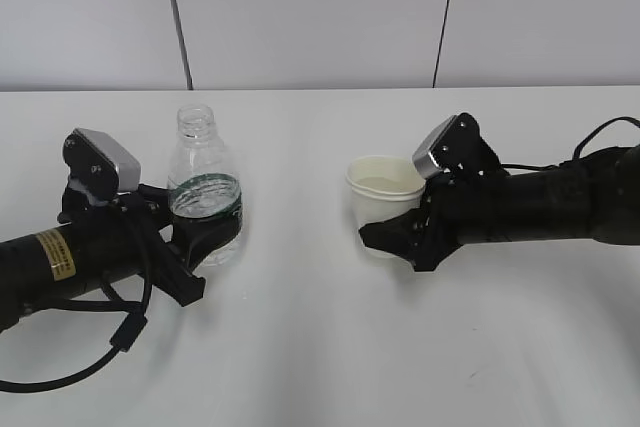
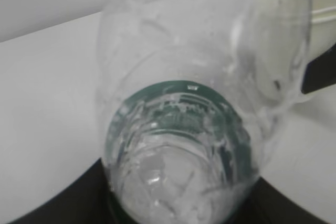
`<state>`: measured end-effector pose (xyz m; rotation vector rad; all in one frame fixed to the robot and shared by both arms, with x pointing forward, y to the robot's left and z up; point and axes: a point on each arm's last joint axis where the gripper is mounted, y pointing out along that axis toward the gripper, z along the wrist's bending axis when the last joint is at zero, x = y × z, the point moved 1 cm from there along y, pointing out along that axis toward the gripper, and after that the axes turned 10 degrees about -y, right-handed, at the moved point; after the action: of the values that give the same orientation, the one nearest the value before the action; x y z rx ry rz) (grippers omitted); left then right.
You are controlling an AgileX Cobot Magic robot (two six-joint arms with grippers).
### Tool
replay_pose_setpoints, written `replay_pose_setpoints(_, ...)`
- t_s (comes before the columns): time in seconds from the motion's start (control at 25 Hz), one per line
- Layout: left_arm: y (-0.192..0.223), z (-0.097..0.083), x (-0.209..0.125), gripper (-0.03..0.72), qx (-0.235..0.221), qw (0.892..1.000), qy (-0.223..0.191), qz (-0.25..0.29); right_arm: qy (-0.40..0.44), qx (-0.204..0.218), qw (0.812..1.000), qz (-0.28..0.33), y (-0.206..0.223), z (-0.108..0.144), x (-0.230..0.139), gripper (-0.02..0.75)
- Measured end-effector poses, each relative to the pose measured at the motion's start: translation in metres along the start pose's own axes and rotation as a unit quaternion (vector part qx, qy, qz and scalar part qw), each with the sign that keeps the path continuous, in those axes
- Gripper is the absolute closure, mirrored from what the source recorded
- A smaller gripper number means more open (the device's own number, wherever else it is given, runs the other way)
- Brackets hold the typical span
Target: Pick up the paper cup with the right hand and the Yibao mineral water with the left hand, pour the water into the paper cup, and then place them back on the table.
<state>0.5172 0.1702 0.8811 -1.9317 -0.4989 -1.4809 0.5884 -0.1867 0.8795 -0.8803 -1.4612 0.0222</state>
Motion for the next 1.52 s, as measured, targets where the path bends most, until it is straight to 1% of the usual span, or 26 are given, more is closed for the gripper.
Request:
replay_pose_setpoints(0.08,0.0,0.0,0.0,0.344,0.0,1.0,0.0,0.0,-0.01,-0.019,1.0,0.0,-0.003,-0.007,-0.002,0.218)
replay_pose_setpoints(0.24,0.0,0.0,0.0,0.344,0.001,1.0,-0.001,0.0,-0.034,-0.04,0.999,-0.006,-0.004,-0.012,-0.002,0.218)
replay_pose_setpoints(0.48,0.0,0.002,0.0,0.347,0.011,1.0,-0.006,-0.003,-0.021,-0.069,0.997,-0.014,-0.005,-0.011,-0.009,0.218)
replay_pose_setpoints(0.64,0.007,0.006,0.001,0.347,0.01,1.0,-0.003,-0.008,-0.003,-0.073,0.996,-0.044,0.003,-0.004,-0.023,0.218)
replay_pose_setpoints(0.8,0.013,0.008,0.003,0.348,0.005,1.0,0.002,-0.01,-0.014,-0.073,0.994,-0.075,0.008,-0.001,-0.026,0.218)
replay_pose_setpoints(0.88,0.017,0.007,0.004,0.347,0.0,1.0,0.005,-0.012,-0.018,-0.083,0.993,-0.08,0.009,-0.003,-0.027,0.218)
replay_pose_setpoints(1.04,0.024,-0.001,-0.001,0.349,-0.019,1.0,0.009,-0.005,0.008,-0.111,0.99,-0.083,0.011,-0.008,-0.032,0.218)
replay_pose_setpoints(1.12,0.027,-0.008,-0.003,0.349,-0.032,0.999,0.012,-0.001,0.018,-0.119,0.989,-0.081,0.012,-0.009,-0.036,0.218)
replay_pose_setpoints(1.36,0.032,-0.03,-0.006,0.349,-0.085,0.996,0.033,0.011,0.028,-0.131,0.988,-0.078,0.013,-0.011,-0.04,0.218)
replay_pose_setpoints(1.52,0.033,-0.036,-0.007,0.349,-0.098,0.994,0.038,0.014,0.007,-0.134,0.988,-0.075,0.013,-0.011,-0.04,0.218)
